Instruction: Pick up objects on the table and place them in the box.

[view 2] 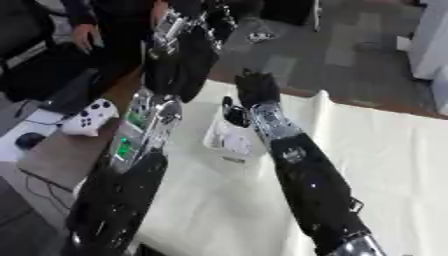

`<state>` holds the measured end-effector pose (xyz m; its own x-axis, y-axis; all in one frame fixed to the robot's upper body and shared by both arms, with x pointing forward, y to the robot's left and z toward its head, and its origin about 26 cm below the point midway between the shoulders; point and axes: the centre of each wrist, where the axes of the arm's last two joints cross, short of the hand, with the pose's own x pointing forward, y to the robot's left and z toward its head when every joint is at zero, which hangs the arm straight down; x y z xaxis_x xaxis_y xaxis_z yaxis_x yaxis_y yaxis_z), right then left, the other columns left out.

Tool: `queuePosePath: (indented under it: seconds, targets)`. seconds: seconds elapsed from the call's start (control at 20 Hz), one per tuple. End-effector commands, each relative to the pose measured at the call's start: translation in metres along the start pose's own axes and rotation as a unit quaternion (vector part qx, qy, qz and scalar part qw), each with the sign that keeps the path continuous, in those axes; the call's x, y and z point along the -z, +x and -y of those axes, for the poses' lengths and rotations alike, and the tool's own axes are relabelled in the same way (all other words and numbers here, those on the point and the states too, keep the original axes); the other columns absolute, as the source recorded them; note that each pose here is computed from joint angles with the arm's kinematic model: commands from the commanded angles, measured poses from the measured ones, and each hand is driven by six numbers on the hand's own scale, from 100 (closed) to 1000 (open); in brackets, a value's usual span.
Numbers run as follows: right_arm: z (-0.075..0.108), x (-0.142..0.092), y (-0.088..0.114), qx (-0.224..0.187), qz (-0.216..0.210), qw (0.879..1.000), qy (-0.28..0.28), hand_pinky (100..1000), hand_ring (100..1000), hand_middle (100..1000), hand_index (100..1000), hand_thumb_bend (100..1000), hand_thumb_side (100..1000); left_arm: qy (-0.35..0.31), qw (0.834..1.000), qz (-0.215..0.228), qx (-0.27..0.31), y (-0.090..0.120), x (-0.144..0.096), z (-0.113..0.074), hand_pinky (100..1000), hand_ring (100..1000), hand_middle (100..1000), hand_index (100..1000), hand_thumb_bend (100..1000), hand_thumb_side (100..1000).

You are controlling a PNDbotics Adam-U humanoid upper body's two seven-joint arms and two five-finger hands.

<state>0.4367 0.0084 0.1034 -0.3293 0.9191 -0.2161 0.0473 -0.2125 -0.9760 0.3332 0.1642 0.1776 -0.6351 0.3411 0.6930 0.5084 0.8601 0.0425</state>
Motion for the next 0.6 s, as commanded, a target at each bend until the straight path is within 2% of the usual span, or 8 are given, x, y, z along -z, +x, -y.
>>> queuePosePath:
  seconds: [0.05,0.1,0.15,0.2,0.25,0.4,0.45,0.6]
  targets:
    - [0.015,0.000,-0.023,0.013,-0.041,0.997,-0.066,307,618,784,815,172,729,-0.005,1.000,0.012,0.007,0.006,0.005,0.000,988,805,852,951,106,836]
    - [0.017,-0.001,-0.031,0.017,-0.059,0.994,-0.088,108,526,720,769,141,701,-0.005,1.000,0.012,0.007,0.006,0.005,0.000,988,805,852,950,106,836]
    - [0.020,-0.003,-0.036,0.021,-0.073,0.991,-0.108,100,508,704,761,135,694,-0.005,1.000,0.012,0.007,0.006,0.006,0.000,988,805,852,950,106,836]
    - [0.025,-0.005,-0.043,0.024,-0.092,0.986,-0.139,100,362,550,671,113,639,-0.005,1.000,0.013,0.007,0.006,0.006,0.000,987,805,852,947,106,836]
    - [0.029,-0.008,-0.048,0.027,-0.108,0.979,-0.168,100,285,460,576,100,605,-0.005,1.000,0.013,0.007,0.006,0.006,0.000,988,805,852,945,106,836]
    - [0.041,-0.026,-0.066,0.030,-0.166,0.948,-0.270,100,145,280,443,100,588,-0.007,1.000,0.013,0.008,0.006,0.006,0.000,986,805,851,942,104,836]
    - [0.044,-0.033,-0.072,0.030,-0.180,0.937,-0.299,100,135,270,437,100,586,-0.008,1.000,0.013,0.008,0.006,0.006,0.000,986,804,851,941,104,836]
    - [0.044,-0.063,-0.095,0.037,-0.229,0.900,-0.369,100,100,116,348,100,605,-0.011,1.000,0.017,0.008,0.007,0.007,-0.001,964,790,837,921,102,829]
